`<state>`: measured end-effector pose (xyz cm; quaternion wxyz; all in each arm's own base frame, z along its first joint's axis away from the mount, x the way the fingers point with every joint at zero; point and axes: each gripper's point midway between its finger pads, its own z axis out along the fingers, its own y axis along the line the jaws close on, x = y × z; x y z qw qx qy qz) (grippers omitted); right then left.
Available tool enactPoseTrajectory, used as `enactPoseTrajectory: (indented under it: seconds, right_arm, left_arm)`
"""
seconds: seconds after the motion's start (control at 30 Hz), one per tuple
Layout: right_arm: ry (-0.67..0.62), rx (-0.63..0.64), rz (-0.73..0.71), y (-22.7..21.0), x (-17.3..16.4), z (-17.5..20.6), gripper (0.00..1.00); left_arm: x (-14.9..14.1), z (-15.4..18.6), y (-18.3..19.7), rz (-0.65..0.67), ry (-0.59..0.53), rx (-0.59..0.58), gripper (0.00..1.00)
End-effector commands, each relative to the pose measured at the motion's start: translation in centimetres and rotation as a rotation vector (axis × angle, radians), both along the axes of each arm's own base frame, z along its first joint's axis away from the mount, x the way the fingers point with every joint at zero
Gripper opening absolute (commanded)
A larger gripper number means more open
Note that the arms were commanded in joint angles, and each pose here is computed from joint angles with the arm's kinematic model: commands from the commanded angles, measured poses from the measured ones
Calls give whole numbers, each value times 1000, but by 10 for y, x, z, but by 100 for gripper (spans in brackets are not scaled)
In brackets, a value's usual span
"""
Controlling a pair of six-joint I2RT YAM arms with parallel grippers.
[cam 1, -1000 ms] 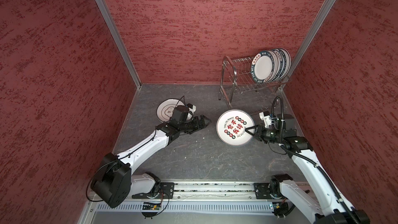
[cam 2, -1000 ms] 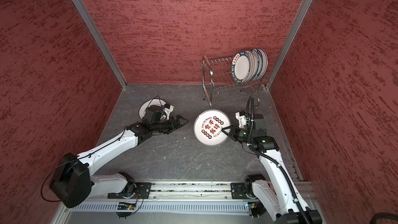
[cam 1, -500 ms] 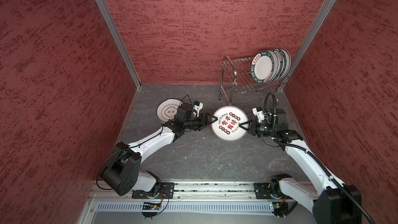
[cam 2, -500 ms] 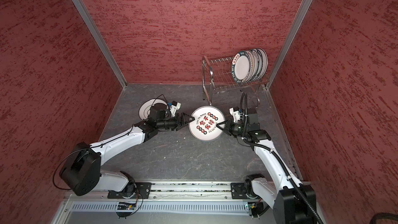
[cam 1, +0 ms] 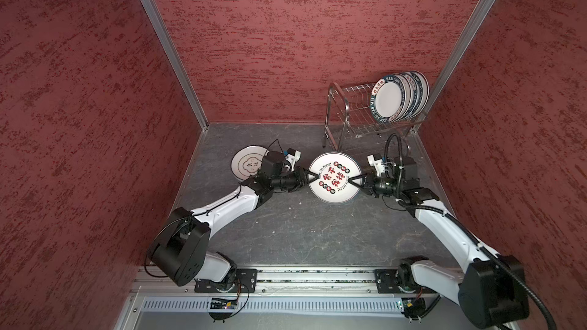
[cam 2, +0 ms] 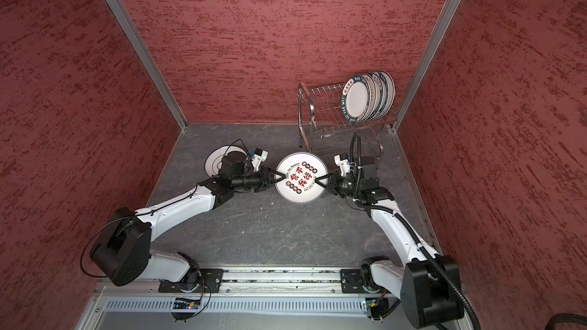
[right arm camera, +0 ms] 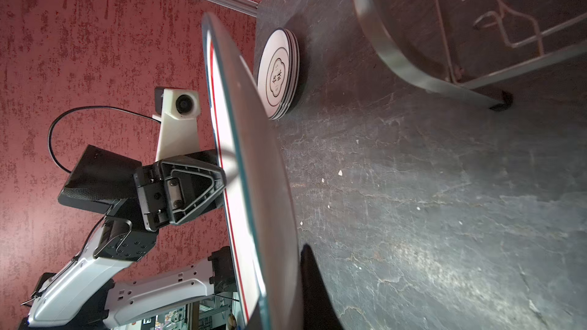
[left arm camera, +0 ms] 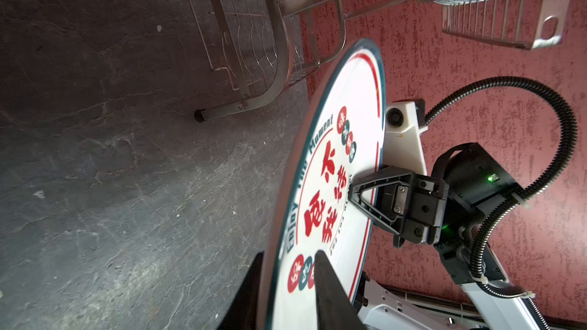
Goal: Unload the plates from the dish rack
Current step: Place the plate among the plates.
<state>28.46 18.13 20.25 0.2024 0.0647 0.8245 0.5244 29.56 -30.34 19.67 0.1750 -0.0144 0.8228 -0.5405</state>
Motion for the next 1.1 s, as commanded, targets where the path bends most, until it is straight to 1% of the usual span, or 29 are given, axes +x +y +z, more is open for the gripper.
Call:
enactPoseTrajectory:
  seconds: [0.0,0.03,0.07,0.13,0.2,0.3,0.33,0.37,0.43,0.5,0.57,0.6,0.63,0.77,0.8,0.9,0.93,1.0,1.03,1.07]
  right_arm:
    - [-73,34,27,7,4,15,5]
    - [-75,34,28,8,4,16,6]
    - [-75,33,27,8,4,15,7]
    - [-78,32,26,9,4,15,9]
    - [-73,28,23,9,5,13,15]
    - [-69,30,29,10,6,12,22]
    - [-69,29,31,10,6,11,27]
    - [-69,29,30,10,7,11,34]
    - [-75,24,22,9,8,13,38]
    - [-82,21,14,9,9,15,46]
    - [-80,19,7,8,10,14,49]
    - [-81,18,4,8,10,15,52]
    - [-77,17,1,7,10,14,56]
    - [-68,-7,-16,4,9,12,70]
    - [-64,-20,-18,3,8,11,73]
    - [-61,-68,-38,-3,7,9,81]
    - [-56,-84,-48,-5,6,8,88]
    - [-41,-121,-69,-10,5,4,93]
    - [-34,-144,-83,-14,5,3,99]
    - [-23,-174,-103,-18,5,0,99]
  left_arm:
    - [-3,8,-7,-44,-10,-7,20]
    - [-4,7,-7,-47,-8,-5,14]
    - [-5,7,-8,-55,-8,-9,12]
    - [-7,5,-9,-65,0,-7,11]
    - [-7,4,-8,-65,5,-3,10]
    - [-8,4,-7,-60,5,1,6]
    - [-8,4,-7,-58,5,2,5]
    - [-8,4,-6,-55,4,3,3]
    - [-9,3,-4,-52,6,4,0]
    - [-10,3,-3,-53,10,5,0]
    - [-11,3,0,-51,13,10,0]
    - [-11,3,1,-50,13,11,0]
    - [-11,3,4,-48,16,18,0]
    - [-10,5,23,-14,25,40,0]
    - [-10,6,29,-1,28,44,0]
    - [-8,8,53,49,34,62,0]
    - [-8,10,62,70,31,67,0]
    - [-7,10,81,110,37,83,0]
    - [-7,11,92,135,40,90,0]
    - [-7,10,102,157,43,99,0]
